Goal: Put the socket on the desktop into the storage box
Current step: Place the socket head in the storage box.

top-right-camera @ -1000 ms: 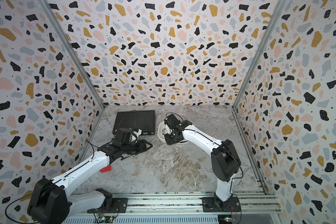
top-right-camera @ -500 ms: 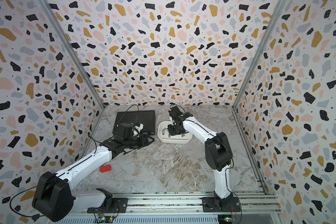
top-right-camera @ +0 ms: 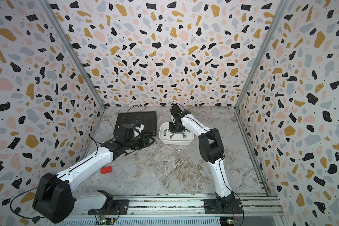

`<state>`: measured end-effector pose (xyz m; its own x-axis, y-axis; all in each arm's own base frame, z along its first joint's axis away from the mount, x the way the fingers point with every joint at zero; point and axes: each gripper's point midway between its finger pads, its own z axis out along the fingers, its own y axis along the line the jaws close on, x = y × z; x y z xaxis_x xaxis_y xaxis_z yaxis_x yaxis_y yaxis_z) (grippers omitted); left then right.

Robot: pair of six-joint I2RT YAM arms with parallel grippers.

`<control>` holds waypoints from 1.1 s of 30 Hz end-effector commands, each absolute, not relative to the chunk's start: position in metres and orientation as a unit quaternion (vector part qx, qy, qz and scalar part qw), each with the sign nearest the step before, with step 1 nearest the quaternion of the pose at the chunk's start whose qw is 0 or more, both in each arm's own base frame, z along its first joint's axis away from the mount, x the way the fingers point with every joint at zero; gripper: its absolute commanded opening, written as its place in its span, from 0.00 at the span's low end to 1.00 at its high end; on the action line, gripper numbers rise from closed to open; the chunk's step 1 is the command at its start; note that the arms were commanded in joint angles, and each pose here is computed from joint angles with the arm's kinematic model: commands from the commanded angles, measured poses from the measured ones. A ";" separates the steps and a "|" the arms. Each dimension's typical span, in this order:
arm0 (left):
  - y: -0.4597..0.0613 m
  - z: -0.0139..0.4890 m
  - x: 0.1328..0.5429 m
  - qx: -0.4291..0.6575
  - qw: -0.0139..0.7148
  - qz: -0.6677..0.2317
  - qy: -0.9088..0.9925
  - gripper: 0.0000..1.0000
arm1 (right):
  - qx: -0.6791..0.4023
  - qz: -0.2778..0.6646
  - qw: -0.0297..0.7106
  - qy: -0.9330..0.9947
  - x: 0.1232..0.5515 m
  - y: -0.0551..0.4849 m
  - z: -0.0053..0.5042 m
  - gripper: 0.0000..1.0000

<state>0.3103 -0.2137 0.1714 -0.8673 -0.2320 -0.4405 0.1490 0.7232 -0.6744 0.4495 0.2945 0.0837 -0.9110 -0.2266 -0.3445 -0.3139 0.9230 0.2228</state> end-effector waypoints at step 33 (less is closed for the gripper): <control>-0.200 0.156 0.310 -0.024 0.269 -0.342 0.900 0.56 | -0.128 0.169 0.200 0.957 0.428 0.283 0.150 0.49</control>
<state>0.3088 -0.2051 0.1557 -0.8687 -0.2382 -0.4342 0.1183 0.7516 -0.6489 0.4322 0.2857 0.1107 -0.9121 -0.2029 -0.3562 -0.3017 0.9205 0.2482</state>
